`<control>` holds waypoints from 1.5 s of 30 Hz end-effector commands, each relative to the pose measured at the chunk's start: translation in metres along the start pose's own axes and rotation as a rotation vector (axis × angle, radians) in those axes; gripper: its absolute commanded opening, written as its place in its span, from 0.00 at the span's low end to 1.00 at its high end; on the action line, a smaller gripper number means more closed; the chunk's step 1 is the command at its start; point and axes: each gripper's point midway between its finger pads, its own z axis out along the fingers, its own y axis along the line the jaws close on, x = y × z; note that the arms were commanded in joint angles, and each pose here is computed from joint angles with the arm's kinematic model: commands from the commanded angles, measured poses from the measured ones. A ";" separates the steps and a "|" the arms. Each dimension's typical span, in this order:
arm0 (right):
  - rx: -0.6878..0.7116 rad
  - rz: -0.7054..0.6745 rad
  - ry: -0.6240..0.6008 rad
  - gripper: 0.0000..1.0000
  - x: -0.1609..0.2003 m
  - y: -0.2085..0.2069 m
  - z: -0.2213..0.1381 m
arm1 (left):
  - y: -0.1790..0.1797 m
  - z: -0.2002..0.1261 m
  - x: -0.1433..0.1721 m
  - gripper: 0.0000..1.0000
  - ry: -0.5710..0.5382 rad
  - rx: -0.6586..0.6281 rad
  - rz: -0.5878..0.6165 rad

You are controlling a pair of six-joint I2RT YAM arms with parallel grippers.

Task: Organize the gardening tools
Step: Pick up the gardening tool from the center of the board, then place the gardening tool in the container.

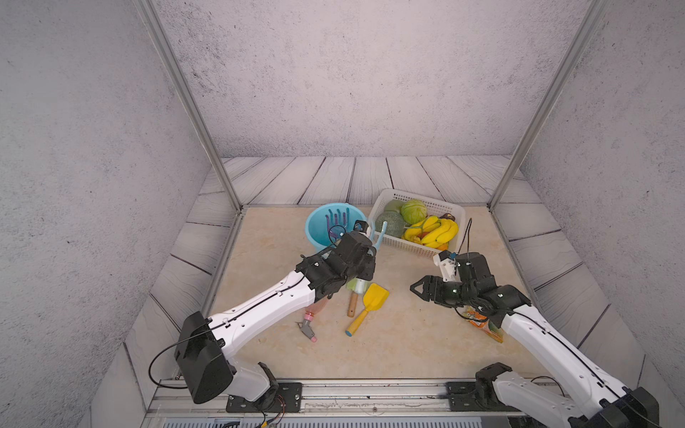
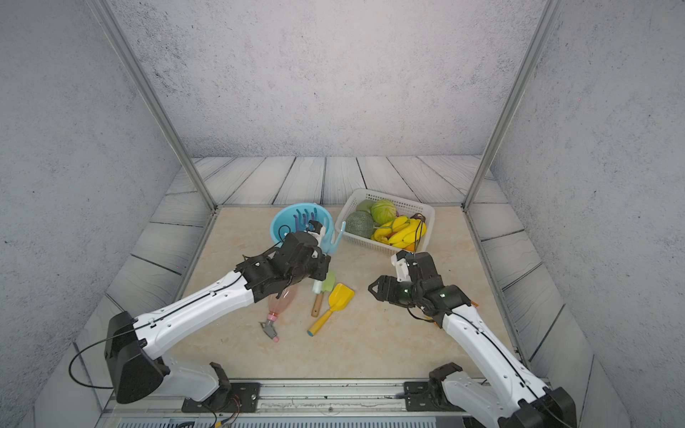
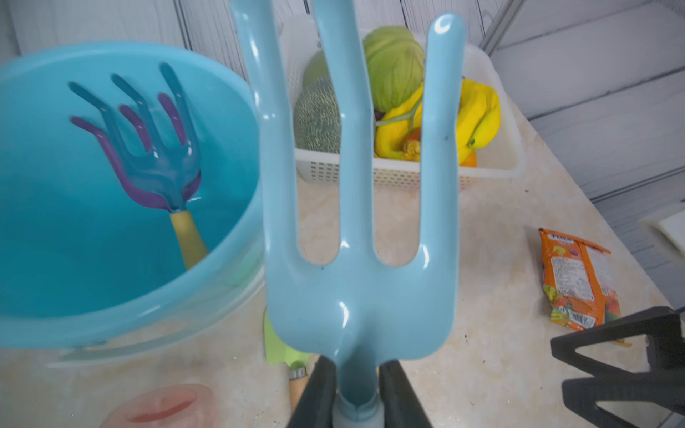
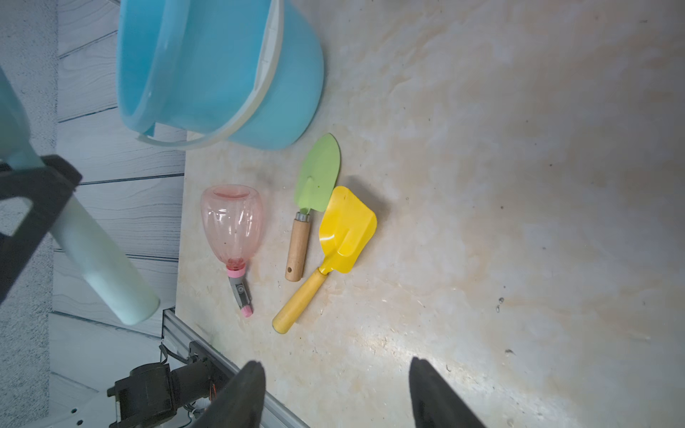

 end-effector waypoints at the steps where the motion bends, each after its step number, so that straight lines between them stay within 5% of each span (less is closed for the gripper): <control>1: -0.027 -0.033 0.018 0.69 -0.004 0.011 -0.001 | 0.019 -0.012 -0.030 0.00 -0.109 -0.028 -0.012; 11: -0.044 -0.016 0.049 0.70 0.006 0.005 0.009 | 0.069 -0.013 -0.090 0.00 -0.251 -0.113 -0.080; 24: -0.042 -0.012 0.094 0.70 0.019 -0.006 0.021 | 0.098 0.032 -0.141 0.00 -0.356 -0.146 -0.089; 35: -0.017 -0.001 0.143 0.69 0.029 -0.019 0.035 | 0.115 0.079 -0.143 0.00 -0.378 -0.159 -0.067; 45: -0.020 0.010 0.162 0.68 0.029 -0.021 0.043 | 0.124 0.111 -0.109 0.00 -0.347 -0.165 -0.057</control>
